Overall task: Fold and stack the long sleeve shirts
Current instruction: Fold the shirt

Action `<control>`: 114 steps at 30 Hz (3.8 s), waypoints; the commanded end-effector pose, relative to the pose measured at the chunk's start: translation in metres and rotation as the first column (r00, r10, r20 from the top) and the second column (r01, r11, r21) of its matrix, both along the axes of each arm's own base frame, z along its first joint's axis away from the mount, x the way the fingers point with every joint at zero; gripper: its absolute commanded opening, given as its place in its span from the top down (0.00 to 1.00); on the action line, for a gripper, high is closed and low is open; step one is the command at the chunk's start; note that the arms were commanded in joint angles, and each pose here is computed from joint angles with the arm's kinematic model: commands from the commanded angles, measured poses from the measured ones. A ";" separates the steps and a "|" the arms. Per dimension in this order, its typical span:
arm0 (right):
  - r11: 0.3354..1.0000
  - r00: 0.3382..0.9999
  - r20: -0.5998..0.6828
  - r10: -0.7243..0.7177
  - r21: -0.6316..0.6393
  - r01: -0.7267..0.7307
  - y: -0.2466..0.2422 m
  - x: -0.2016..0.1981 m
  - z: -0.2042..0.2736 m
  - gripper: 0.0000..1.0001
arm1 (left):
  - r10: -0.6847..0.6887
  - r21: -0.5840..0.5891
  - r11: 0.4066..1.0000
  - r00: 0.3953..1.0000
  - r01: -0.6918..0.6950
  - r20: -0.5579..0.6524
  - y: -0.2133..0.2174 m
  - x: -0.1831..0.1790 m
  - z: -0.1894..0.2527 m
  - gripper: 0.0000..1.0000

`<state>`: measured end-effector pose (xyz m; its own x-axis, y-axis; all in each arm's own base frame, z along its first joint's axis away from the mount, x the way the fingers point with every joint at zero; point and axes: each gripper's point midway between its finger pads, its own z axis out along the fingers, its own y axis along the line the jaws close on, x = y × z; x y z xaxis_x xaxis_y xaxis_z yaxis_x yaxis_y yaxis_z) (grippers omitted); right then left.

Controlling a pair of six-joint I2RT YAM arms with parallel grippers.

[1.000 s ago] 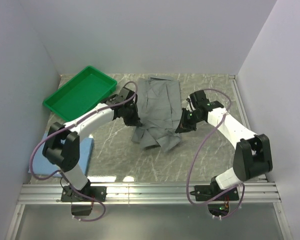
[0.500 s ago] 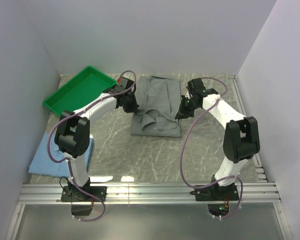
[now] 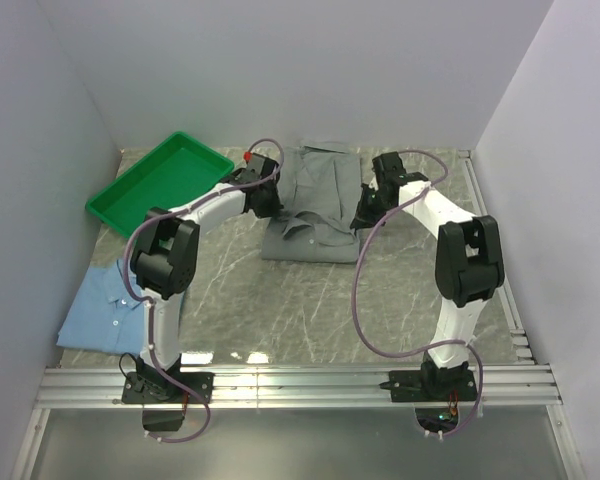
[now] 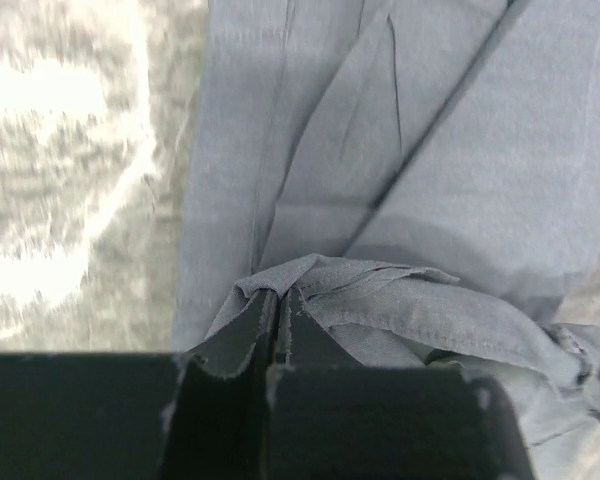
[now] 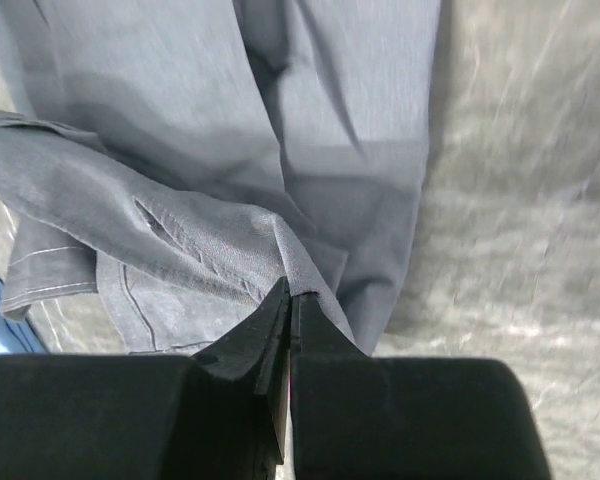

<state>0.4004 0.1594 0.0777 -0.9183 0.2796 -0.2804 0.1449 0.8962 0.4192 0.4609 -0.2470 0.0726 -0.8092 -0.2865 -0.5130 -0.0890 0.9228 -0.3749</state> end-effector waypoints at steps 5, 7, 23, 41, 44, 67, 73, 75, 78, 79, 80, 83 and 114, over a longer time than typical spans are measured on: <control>1.000 0.993 0.120 -0.018 0.003 0.018 -0.007 0.047 0.012 1.00 | 0.022 -0.037 0.999 0.986 -0.016 0.165 -0.008 0.046 0.027 0.97; 1.000 0.992 0.126 -0.018 0.005 0.017 -0.007 0.049 0.010 1.00 | 0.027 -0.033 0.999 0.986 -0.022 0.167 -0.008 0.049 0.023 0.97; 0.998 0.983 0.173 -0.057 -0.002 0.058 -0.013 0.079 0.005 0.72 | 0.043 0.000 0.999 0.978 -0.043 0.206 -0.007 0.067 -0.004 0.91; 0.979 0.865 0.460 0.200 -0.065 -0.192 0.046 0.008 0.094 0.54 | 0.076 0.001 0.997 0.981 -0.077 0.176 -0.004 0.067 -0.012 0.88; 0.965 0.874 0.410 0.260 -0.069 -0.255 0.066 -0.007 0.070 0.56 | 0.087 -0.003 0.996 0.981 -0.088 0.174 -0.004 0.067 -0.011 0.87; 0.965 0.861 0.464 0.210 -0.238 -0.108 0.059 0.122 0.063 0.58 | 0.136 -0.024 0.991 0.969 -0.134 0.205 0.007 0.070 0.020 0.79; 0.977 0.839 0.505 0.203 -0.162 -0.139 0.064 0.096 0.096 0.58 | 0.187 -0.054 0.982 0.950 -0.179 0.251 0.024 0.074 0.058 0.51; 0.979 0.833 0.517 0.198 -0.141 -0.145 0.064 0.086 0.105 0.58 | 0.212 -0.073 0.977 0.939 -0.199 0.269 0.031 0.074 0.076 0.44; 0.975 0.843 0.491 0.221 -0.076 -0.211 0.071 0.061 0.105 0.59 | 0.257 -0.095 0.966 0.927 -0.240 0.273 0.048 0.071 0.096 0.34; 0.963 0.842 0.475 0.254 -0.046 -0.264 0.081 0.048 0.102 0.59 | 0.270 -0.109 0.962 0.920 -0.249 0.284 0.055 0.069 0.109 0.33; 0.956 0.836 0.475 0.275 -0.040 -0.292 0.086 0.040 0.102 0.59 | 0.272 -0.101 0.962 0.923 -0.254 0.272 0.059 0.062 0.108 0.29; 0.925 0.787 0.492 0.372 -0.120 -0.361 0.100 0.019 0.098 0.58 | 0.286 -0.102 0.958 0.921 -0.268 0.265 0.069 0.043 0.116 0.26; 0.693 0.667 0.421 0.614 -0.692 -0.201 0.121 0.122 0.059 0.36 | 0.264 0.029 0.963 0.956 -0.269 0.128 0.157 -0.131 0.059 0.16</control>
<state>0.4744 0.3099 0.0961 -0.4170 -0.6550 -0.6302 -0.5420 0.7358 -0.4061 0.3274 -0.0865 0.1239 -0.6413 -0.4755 -0.6023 -0.3341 0.8796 -0.3387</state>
